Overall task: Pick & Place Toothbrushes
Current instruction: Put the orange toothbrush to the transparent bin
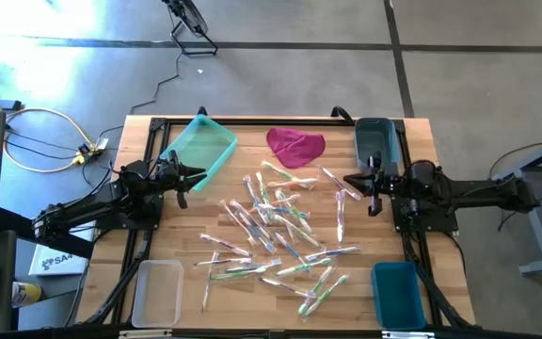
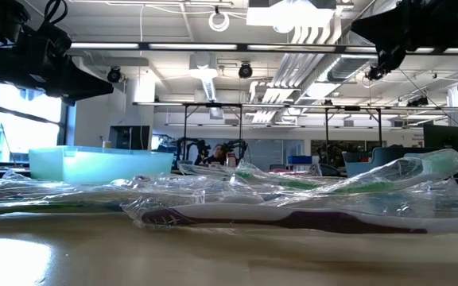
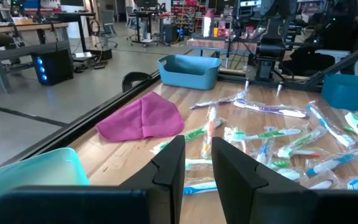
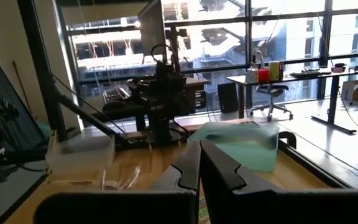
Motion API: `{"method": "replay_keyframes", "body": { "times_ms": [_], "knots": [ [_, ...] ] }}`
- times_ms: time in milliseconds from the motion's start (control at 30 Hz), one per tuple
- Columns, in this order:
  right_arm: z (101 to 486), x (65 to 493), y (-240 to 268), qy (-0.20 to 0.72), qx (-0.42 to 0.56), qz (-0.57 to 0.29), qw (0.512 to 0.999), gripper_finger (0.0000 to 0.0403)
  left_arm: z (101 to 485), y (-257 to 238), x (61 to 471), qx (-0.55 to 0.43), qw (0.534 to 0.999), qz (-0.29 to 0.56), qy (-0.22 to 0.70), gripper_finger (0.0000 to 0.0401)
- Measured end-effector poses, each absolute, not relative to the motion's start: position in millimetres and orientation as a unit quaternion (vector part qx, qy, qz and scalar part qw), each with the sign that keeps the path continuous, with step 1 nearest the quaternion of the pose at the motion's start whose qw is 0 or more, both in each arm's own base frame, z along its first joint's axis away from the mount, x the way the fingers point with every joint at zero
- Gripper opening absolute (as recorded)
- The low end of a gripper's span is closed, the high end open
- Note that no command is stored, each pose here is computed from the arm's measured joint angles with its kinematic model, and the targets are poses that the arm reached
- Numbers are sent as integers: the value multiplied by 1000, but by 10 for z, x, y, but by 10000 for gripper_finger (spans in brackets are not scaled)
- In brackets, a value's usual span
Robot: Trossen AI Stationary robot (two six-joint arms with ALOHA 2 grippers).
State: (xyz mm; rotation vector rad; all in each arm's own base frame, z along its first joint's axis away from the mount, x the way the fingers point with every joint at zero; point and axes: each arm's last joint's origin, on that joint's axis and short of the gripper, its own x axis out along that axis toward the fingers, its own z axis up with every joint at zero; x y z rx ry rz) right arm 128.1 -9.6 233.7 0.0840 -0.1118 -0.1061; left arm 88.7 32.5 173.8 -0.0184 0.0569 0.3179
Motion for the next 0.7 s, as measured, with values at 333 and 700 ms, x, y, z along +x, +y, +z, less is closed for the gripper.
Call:
{"method": "replay_keyframes", "body": {
  "times_ms": [333,700],
  "knots": [
    [2647,1653,-117,-11,27,-48,998,2,1738,325,887,-9,987,158,28,74],
    [2938,2120,-121,38,14,-4,999,2,1738,325,887,-9,987,158,29,74]
  ]
}}
